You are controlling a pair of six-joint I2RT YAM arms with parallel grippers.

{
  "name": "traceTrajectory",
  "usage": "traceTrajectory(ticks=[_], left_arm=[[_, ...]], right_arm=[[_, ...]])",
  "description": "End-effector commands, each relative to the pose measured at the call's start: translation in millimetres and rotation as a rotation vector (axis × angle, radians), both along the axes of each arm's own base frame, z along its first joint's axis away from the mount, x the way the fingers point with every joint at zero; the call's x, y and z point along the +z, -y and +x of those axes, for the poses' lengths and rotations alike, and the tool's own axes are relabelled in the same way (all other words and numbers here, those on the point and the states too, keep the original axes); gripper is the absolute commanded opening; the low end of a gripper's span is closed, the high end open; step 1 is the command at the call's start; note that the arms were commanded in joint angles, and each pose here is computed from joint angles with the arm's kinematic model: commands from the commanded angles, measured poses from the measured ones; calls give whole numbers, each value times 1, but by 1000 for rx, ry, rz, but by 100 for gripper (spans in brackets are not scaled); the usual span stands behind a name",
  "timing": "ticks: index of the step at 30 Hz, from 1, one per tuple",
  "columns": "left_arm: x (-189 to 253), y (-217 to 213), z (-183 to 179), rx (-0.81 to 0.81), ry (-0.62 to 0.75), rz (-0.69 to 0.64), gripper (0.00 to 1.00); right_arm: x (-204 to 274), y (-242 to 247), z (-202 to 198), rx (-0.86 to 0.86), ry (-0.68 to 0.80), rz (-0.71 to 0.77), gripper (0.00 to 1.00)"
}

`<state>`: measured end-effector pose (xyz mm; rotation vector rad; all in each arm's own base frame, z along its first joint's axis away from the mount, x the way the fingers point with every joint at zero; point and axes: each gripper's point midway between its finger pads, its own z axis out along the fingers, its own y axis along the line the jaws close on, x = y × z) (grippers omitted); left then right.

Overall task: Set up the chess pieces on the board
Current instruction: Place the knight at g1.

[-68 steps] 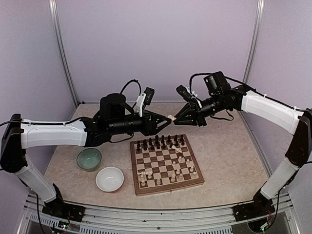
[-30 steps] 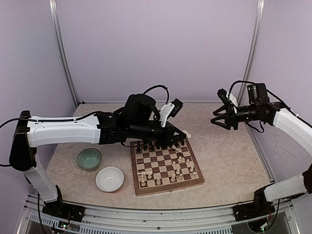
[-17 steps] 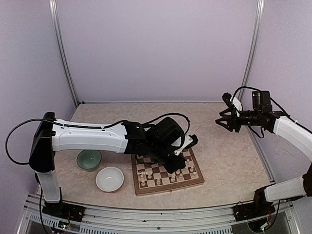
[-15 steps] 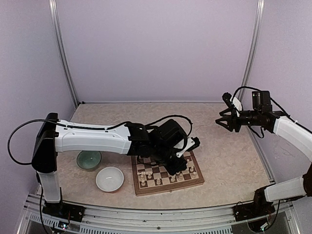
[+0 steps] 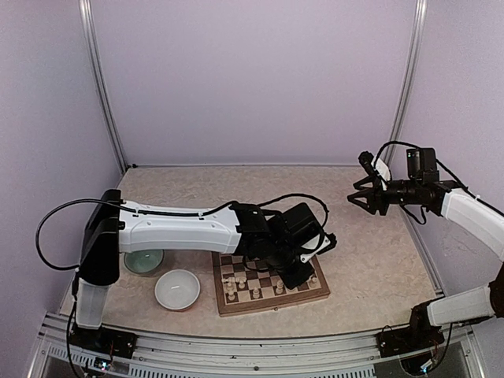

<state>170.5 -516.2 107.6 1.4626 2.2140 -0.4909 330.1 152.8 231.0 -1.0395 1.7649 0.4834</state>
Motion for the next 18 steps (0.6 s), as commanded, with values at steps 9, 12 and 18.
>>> traceTrajectory(ticks=[9, 12, 18], left_arm=[[-21, -2, 2, -18, 34, 96, 14], [-24, -1, 2, -25, 37, 104, 14], [-32, 1, 2, -34, 34, 121, 15]], right_arm=[[1, -2, -5, 28, 8, 3, 50], [0, -2, -5, 27, 5, 2, 51], [-2, -2, -5, 30, -3, 2, 51]])
